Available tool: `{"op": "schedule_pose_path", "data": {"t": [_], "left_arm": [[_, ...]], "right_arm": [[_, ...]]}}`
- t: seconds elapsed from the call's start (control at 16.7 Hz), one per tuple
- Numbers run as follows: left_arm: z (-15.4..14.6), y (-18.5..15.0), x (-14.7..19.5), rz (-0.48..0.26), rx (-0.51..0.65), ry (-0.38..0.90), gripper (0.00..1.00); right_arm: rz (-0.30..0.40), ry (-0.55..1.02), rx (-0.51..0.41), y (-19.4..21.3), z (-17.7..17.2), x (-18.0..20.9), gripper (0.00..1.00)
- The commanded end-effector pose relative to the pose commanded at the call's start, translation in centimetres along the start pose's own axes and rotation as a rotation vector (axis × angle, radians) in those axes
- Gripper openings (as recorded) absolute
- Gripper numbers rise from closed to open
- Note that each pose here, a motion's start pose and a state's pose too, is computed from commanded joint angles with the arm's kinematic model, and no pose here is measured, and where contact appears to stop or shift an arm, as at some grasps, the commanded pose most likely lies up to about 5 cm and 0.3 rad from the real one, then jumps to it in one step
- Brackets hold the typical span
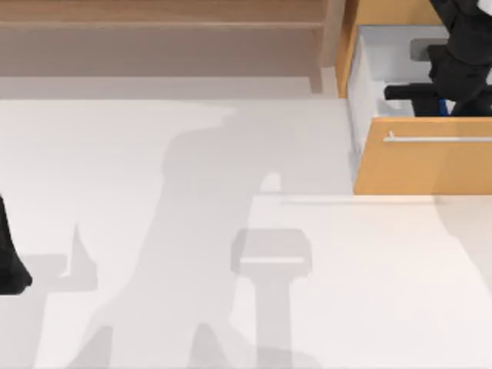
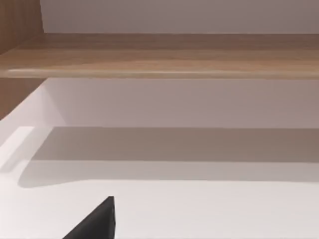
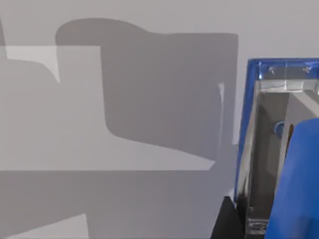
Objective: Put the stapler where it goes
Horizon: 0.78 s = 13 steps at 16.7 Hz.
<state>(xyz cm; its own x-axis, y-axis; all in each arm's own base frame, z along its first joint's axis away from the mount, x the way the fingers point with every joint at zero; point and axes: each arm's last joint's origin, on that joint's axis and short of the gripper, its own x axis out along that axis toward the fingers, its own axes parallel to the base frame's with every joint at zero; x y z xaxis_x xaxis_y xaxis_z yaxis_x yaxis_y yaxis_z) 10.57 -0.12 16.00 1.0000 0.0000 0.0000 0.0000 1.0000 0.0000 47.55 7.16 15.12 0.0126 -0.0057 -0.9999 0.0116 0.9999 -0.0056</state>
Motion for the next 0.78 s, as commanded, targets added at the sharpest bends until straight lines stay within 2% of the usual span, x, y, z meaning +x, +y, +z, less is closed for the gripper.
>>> {"op": "schedule_pose_path", "data": {"t": [0.24,0.78], "left_arm": [[0.00,0.00,0.00,0.000,0.000,0.000,1.00],[0.00,0.00,0.00,0.000,0.000,0.000,1.00]], "right_arm": [[-0.001,0.003,0.000,-0.01,-0.02,0.10,0.00],[-0.001,0.003,0.000,-0.01,-0.02,0.10,0.68]]}}
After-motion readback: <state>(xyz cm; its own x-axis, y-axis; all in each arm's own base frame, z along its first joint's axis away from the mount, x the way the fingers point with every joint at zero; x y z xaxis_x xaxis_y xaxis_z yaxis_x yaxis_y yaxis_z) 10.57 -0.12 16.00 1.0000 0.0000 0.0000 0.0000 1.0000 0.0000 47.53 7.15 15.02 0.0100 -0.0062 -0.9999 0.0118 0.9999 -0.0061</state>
